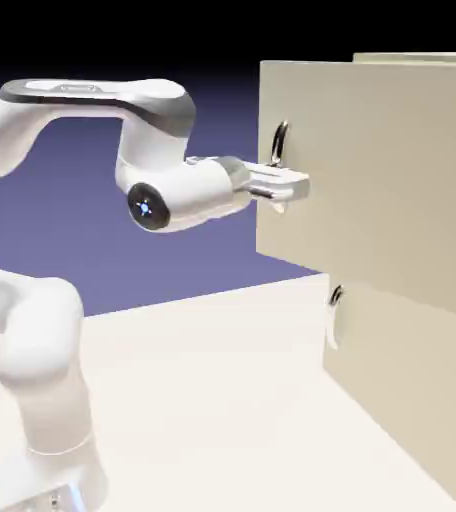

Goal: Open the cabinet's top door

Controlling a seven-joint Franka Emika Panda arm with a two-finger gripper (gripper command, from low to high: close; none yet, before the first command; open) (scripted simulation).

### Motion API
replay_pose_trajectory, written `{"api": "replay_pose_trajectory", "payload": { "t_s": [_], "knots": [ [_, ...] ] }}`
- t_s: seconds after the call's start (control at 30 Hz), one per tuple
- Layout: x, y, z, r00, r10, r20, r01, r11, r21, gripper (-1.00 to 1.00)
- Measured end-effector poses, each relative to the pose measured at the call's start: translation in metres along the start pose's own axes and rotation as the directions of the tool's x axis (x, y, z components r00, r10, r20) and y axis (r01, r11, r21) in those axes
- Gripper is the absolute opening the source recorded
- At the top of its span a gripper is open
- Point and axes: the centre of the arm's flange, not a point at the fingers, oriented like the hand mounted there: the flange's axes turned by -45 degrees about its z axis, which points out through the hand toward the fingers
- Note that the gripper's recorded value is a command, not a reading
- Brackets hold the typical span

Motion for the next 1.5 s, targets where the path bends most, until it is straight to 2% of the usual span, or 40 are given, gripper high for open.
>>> {"api": "replay_pose_trajectory", "payload": {
  "t_s": [0.5, 0.97, 1.5],
  "knots": [
    [0.0, -0.057, -0.107, 1.0, 0.0, 0.0, 0.0, 0.961, -0.278, -1.0],
    [0.0, -0.153, -0.203, 1.0, 0.0, 0.0, 0.0, 0.827, -0.562, -1.0],
    [0.0, -0.268, -0.263, 1.0, 0.0, 0.0, 0.0, 0.623, -0.782, -1.0]
  ]
}}
